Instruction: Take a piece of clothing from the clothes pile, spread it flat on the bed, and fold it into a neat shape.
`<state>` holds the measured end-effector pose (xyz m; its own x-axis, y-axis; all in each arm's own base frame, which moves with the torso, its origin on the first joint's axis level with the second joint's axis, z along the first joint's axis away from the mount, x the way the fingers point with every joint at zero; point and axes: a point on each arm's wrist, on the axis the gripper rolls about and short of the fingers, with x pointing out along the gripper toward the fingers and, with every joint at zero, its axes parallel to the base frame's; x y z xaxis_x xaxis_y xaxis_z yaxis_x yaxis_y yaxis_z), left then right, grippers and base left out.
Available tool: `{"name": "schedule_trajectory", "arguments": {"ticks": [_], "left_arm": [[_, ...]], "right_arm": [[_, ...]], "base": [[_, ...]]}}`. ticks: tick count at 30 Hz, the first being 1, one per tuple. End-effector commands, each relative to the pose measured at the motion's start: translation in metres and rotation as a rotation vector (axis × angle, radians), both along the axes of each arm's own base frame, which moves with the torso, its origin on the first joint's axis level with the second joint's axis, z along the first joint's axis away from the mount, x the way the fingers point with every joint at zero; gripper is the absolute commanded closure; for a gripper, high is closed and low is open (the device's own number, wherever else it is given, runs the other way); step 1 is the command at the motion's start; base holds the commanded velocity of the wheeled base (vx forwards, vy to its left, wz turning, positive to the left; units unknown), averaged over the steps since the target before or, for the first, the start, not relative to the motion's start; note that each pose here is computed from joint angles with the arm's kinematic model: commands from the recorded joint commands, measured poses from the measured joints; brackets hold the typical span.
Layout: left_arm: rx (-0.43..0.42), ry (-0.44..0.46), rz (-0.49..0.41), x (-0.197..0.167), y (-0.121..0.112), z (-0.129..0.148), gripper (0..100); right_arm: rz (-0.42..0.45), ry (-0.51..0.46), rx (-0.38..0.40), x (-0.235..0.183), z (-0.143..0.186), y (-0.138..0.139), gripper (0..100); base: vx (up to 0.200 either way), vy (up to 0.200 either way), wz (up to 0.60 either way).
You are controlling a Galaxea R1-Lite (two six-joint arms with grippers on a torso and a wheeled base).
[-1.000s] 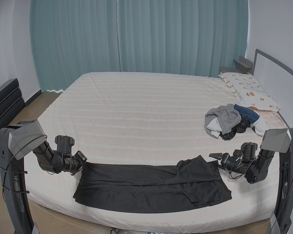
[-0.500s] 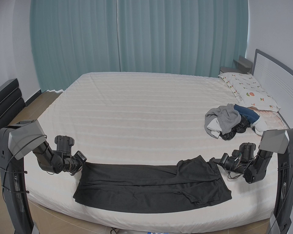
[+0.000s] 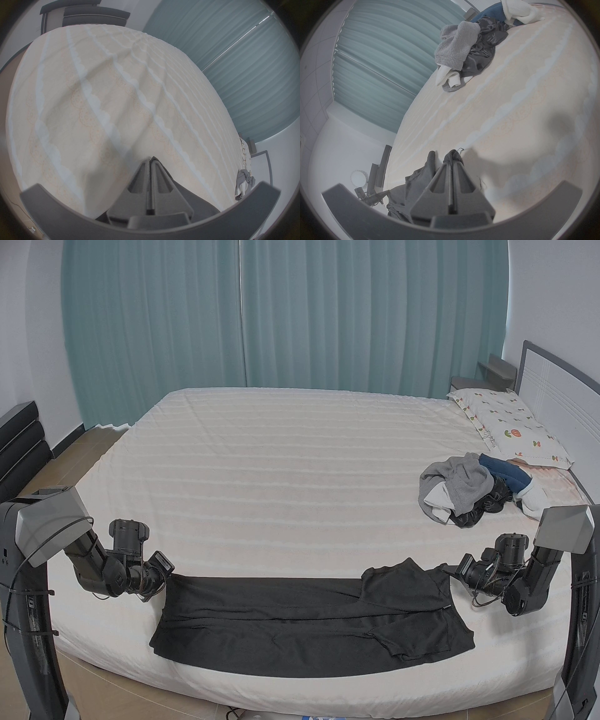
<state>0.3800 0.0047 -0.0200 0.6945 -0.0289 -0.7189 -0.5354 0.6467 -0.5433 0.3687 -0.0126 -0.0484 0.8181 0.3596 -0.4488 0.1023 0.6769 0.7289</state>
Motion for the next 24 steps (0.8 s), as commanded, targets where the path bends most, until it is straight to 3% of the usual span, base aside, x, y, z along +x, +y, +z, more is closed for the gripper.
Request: {"name": "schedule_trajectory", "arguments": {"ticks": [1, 8, 9, 10, 14, 20, 24], "left_arm": [[0.005, 0.001, 0.005, 0.0, 0.0, 0.0, 100], [0.013, 0.006, 0.011, -0.001, 0.0, 0.0, 100], [0.014, 0.007, 0.01, -0.001, 0.0, 0.0, 0], [0.014, 0.006, 0.01, -0.001, 0.0, 0.001, 0], [0.006, 0.009, 0.007, -0.003, 0.0, 0.0, 0], [-0.006, -0.008, 0.022, -0.001, 0.005, 0.004, 0], [-0.071, -0.045, 0.075, 0.004, 0.011, 0.011, 0]], "right_arm": [[-0.003, -0.001, 0.001, 0.0, 0.001, -0.001, 100], [-0.007, 0.004, 0.0, -0.001, -0.001, -0.003, 100], [-0.005, 0.004, -0.001, -0.001, -0.001, -0.003, 100], [-0.005, 0.004, -0.001, -0.001, -0.001, -0.003, 0], [-0.004, -0.017, -0.001, -0.001, 0.005, -0.003, 0], [0.001, -0.097, 0.005, -0.005, 0.041, -0.002, 0], [0.07, -0.139, 0.016, -0.019, 0.065, 0.018, 0]], "base": [[0.0, 0.0, 0.0], [0.0, 0.0, 0.0], [0.0, 0.0, 0.0], [0.0, 0.0, 0.0], [0.0, 0.0, 0.0], [0.0, 0.0, 0.0], [0.0, 0.0, 0.0]]}}
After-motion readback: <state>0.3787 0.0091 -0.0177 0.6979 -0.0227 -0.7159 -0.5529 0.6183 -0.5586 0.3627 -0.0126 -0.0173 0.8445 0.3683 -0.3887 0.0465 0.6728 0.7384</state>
